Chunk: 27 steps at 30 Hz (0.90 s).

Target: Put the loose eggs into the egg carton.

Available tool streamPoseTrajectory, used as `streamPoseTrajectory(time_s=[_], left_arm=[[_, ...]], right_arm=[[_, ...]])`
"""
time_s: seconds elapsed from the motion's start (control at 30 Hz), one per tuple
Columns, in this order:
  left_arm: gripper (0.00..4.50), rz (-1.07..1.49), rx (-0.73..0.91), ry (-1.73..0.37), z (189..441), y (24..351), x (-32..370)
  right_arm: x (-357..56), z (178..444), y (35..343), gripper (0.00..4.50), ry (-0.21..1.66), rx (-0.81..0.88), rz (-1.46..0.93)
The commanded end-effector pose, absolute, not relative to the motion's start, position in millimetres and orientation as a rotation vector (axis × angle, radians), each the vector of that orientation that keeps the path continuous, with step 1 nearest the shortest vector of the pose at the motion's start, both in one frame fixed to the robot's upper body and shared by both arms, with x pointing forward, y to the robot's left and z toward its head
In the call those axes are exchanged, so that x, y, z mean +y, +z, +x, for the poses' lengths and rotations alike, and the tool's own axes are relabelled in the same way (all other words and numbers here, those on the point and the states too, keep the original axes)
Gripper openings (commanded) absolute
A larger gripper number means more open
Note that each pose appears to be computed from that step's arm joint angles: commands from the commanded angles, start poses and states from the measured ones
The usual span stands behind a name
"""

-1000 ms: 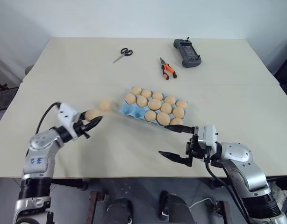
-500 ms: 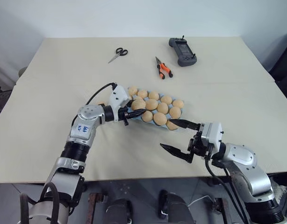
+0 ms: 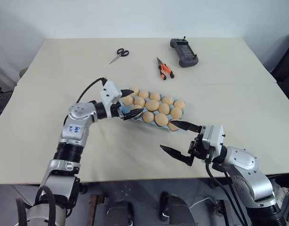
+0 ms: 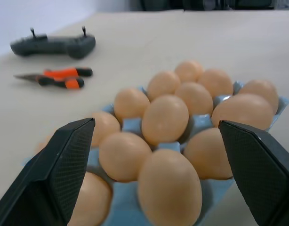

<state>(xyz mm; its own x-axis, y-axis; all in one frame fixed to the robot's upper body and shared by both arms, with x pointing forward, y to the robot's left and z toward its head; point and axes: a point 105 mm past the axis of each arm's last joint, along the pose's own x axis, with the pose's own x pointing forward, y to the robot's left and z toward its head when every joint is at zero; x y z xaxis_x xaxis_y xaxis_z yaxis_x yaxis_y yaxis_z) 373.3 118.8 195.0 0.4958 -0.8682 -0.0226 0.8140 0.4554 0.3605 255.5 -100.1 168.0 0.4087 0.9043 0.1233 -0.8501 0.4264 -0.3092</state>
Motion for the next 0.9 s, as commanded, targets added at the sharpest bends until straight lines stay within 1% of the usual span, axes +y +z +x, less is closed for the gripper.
streamPoseTrajectory(time_s=[0.03,0.13,0.23,0.37,0.47,0.6,0.7,0.9], left_arm=[[4.48,0.427,-0.202,-1.024,352.7,198.3,161.1],[4.48,0.472,-0.168,-1.031,332.3,193.7,196.2],[4.48,0.512,-0.087,-1.014,315.2,181.5,229.4],[4.48,0.506,-0.024,-0.897,306.1,167.7,266.2],[4.48,0.460,-0.048,-0.842,300.9,167.3,273.9],[4.48,0.409,-0.061,-0.854,292.6,165.9,266.2],[4.48,0.384,-0.051,-0.806,299.4,165.7,266.1],[4.48,0.308,-0.074,-0.639,331.8,175.0,270.9]], right_arm=[[-102.4,249.0,172.5,4.50,1.140,-0.307,-0.225],[-112.5,247.3,171.7,4.50,1.137,-0.288,-0.243],[-125.0,246.7,169.6,4.50,1.130,-0.258,-0.264],[-135.7,246.9,166.3,4.50,1.124,-0.231,-0.284],[-138.0,249.1,167.0,4.50,1.112,-0.235,-0.285],[-140.2,253.1,169.0,4.50,1.104,-0.242,-0.292],[-141.9,254.9,170.3,4.50,1.115,-0.238,-0.300],[-142.8,258.6,172.4,4.50,1.127,-0.236,-0.310]])
